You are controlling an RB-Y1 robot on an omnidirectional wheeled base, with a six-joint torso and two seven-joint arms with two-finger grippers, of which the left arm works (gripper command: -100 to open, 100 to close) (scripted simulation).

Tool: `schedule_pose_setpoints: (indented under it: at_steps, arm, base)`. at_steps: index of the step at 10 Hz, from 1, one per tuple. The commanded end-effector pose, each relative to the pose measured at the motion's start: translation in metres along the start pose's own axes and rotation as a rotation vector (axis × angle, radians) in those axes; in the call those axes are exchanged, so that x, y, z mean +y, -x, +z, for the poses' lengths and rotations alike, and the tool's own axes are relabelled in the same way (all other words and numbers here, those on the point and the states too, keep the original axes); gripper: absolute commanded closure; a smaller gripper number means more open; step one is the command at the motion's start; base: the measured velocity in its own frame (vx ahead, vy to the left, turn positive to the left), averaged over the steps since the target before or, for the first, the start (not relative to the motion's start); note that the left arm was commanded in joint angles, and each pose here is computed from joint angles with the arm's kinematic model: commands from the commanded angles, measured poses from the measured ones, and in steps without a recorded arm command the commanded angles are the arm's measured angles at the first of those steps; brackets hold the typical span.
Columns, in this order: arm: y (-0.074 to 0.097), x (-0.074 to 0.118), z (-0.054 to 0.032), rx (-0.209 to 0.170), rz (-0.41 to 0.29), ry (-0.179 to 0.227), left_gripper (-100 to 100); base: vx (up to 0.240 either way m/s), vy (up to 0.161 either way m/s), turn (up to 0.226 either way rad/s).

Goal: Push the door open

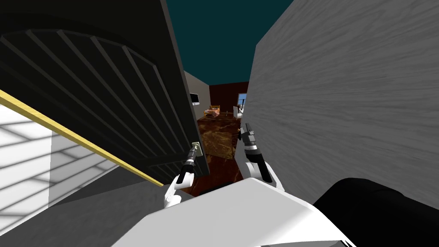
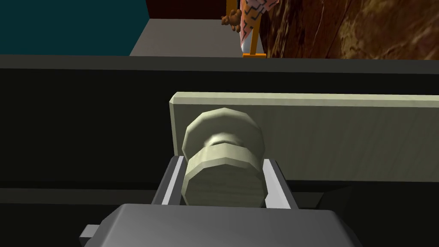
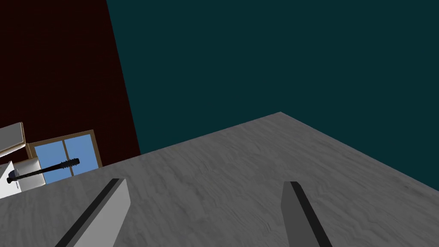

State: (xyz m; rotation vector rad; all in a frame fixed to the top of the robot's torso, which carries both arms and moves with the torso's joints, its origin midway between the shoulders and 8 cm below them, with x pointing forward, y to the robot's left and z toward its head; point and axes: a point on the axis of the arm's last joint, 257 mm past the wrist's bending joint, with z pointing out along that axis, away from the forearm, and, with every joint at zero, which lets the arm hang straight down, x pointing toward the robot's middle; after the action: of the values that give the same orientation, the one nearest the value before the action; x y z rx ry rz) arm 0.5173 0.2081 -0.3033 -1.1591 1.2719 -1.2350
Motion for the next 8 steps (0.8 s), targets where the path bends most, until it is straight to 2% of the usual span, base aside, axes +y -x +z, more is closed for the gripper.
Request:
schedule_pose_setpoints:
  at_steps: [1, 4, 8]
  arm:
    - [0.002, -0.004, 0.0020, -0.001, 0.009, -0.008, 100]
    - [-0.002, -0.003, 0.0035, 0.008, 0.019, -0.008, 100]
    - [-0.013, -0.003, 0.0062, 0.026, 0.032, -0.007, 100]
  base:
    - [0.155, -0.022, 0.103]
    - [0.188, -0.012, 0.127]
    - [0.213, -0.002, 0.238]
